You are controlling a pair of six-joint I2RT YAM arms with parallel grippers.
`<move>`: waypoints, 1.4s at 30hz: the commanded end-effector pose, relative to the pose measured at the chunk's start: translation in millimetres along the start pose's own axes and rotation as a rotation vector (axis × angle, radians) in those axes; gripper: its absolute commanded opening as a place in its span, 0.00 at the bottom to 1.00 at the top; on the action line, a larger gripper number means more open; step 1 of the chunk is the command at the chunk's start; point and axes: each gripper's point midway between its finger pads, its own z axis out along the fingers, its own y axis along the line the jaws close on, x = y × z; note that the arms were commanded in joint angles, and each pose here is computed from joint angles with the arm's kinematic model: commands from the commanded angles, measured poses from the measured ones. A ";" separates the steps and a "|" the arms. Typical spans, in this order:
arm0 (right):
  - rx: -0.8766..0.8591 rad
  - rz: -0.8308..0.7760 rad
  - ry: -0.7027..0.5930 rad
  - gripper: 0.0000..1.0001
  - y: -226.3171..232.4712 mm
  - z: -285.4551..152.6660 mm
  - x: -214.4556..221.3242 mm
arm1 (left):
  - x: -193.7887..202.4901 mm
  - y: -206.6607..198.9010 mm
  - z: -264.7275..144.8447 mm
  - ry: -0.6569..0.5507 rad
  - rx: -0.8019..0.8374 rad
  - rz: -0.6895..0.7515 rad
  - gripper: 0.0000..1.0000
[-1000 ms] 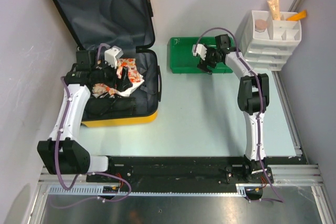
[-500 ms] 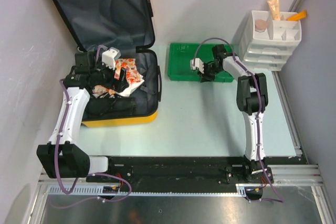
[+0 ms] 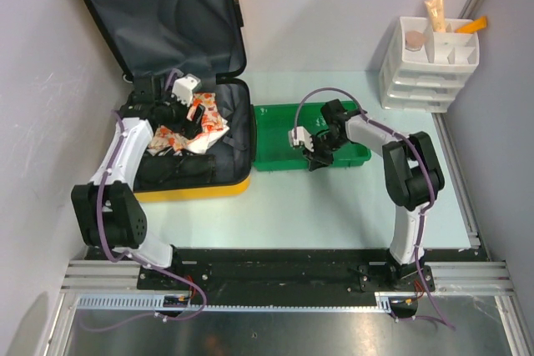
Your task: Open, take out, and arrange the luggage
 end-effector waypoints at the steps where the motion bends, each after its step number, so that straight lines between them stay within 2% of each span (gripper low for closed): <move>1: -0.043 0.144 -0.055 0.00 26.8 -1.6 -20.1 | -28.7 17.5 7.7 -0.081 -0.024 0.252 0.93; 5: -0.020 0.166 -0.035 0.06 25.8 -6.7 -18.9 | -36.7 19.5 24.8 -0.103 0.000 0.383 0.98; 8: -0.021 0.175 -0.020 0.22 28.8 -11.1 -16.2 | -38.9 8.2 42.1 -0.095 0.039 0.478 1.00; 9: -0.024 0.179 -0.018 0.35 30.9 -13.2 -17.1 | -39.6 4.9 46.5 -0.093 0.049 0.514 1.00; 12: 0.003 0.202 -0.028 0.57 27.4 -18.2 -22.5 | -34.0 -1.0 62.0 -0.069 0.072 0.560 1.00; 18: 0.140 0.315 -0.137 0.74 0.2 -44.2 -46.3 | -27.9 -0.4 85.0 -0.036 0.077 0.580 0.98; 21: 0.196 0.361 -0.203 0.78 -12.6 -59.2 -57.9 | -27.5 6.7 88.4 -0.019 0.048 0.592 0.95; 24: 0.253 0.404 -0.270 0.80 -26.7 -72.5 -71.2 | -23.9 16.6 88.9 0.013 0.009 0.612 0.88; 25: 0.270 0.414 -0.294 0.82 -31.8 -77.7 -74.4 | -25.0 17.6 87.8 0.012 0.002 0.615 0.81; 27: 0.310 0.463 -0.358 0.83 -44.2 -87.8 -86.0 | -25.8 19.8 83.6 0.004 0.001 0.604 0.73; 28: 0.327 0.482 -0.374 0.84 -49.4 -92.5 -86.8 | -28.4 20.2 80.8 -0.008 0.001 0.599 0.65; 30: 0.346 0.515 -0.416 0.84 -60.2 -97.8 -95.2 | -34.5 17.8 72.7 -0.038 0.005 0.592 0.58; 33: 0.383 0.654 -0.485 0.84 -79.0 -101.6 -105.4 | -32.7 11.3 65.8 -0.059 0.026 0.599 0.45; 34: 0.385 0.735 -0.514 0.84 -83.2 -103.3 -110.4 | -31.9 9.9 65.0 -0.060 0.029 0.593 0.38; 37: 0.410 0.854 -0.589 0.89 -102.6 -107.6 -125.8 | -36.3 10.5 61.3 -0.080 0.031 0.559 0.27; 42: 0.363 0.905 -0.665 0.89 -120.5 -102.3 -163.7 | -38.7 10.4 63.4 -0.088 0.039 0.512 0.20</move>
